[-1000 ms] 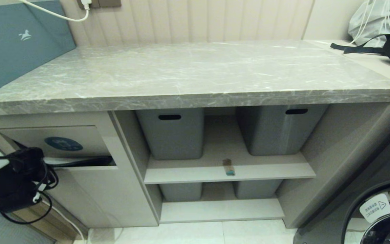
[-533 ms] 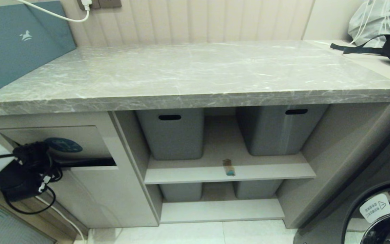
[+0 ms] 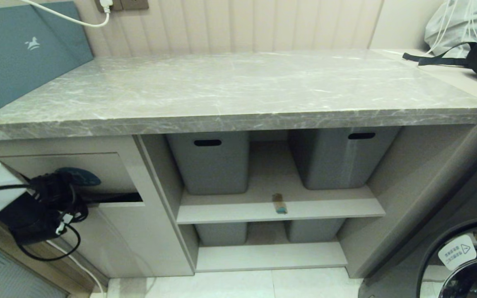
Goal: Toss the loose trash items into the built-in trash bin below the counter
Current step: Put the garbage in the trash can
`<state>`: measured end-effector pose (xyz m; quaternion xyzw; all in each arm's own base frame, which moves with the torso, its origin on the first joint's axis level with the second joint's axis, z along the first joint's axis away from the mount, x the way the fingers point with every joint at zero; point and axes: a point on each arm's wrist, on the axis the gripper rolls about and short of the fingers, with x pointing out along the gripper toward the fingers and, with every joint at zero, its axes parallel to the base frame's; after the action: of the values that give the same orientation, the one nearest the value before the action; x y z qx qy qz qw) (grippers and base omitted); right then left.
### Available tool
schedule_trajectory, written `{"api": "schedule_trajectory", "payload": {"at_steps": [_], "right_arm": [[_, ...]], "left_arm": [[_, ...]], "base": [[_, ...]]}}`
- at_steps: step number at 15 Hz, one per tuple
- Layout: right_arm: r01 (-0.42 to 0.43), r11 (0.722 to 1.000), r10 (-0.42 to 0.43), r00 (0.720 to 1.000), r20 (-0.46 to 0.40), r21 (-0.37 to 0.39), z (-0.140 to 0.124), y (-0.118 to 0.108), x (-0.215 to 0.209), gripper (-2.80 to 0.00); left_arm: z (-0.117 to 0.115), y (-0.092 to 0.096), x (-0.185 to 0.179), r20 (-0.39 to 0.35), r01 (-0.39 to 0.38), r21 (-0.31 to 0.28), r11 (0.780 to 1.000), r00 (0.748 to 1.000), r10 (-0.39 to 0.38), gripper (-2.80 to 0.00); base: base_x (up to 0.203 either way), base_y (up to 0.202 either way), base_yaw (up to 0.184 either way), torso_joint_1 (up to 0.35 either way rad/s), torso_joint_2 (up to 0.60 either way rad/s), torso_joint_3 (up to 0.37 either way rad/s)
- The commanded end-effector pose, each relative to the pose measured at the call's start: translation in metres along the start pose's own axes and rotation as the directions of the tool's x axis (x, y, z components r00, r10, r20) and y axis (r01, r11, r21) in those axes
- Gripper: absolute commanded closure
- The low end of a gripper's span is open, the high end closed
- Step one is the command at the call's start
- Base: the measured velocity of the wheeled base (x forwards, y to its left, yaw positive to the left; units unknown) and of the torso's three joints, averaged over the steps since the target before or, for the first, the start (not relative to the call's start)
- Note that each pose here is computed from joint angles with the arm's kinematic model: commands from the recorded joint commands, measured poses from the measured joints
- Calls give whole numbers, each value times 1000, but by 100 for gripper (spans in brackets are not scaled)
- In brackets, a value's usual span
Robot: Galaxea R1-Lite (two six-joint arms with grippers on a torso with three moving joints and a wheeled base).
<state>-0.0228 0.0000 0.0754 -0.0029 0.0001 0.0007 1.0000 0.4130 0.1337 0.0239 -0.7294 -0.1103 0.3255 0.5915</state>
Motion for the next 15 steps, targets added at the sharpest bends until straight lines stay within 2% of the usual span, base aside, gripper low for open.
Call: {"api": "schedule_trajectory", "payload": {"at_steps": [1,8,11,13,15], "right_arm": [[0,1000,0,1000,0,0,0,0,0,0],[0,1000,0,1000,0,0,0,0,0,0],[0,1000,0,1000,0,0,0,0,0,0],[0,1000,0,1000,0,0,0,0,0,0],[0,1000,0,1000,0,0,0,0,0,0]], "left_arm": [[4,-14,-21,4,15,-21,1000,1000,-15,0],[21,-33,-88,-3,31,-38,999,1000,-31,0],[34,-40,-141,-19,52,-36,998,998,-53,0],[42,-52,-188,-58,112,-31,993,992,-113,0],[52,-57,-237,-126,182,14,983,976,-179,0]], "base": [[0,0,0,0,0,0],[0,0,0,0,0,0],[0,0,0,0,0,0],[0,0,0,0,0,0],[0,0,0,0,0,0]]}}
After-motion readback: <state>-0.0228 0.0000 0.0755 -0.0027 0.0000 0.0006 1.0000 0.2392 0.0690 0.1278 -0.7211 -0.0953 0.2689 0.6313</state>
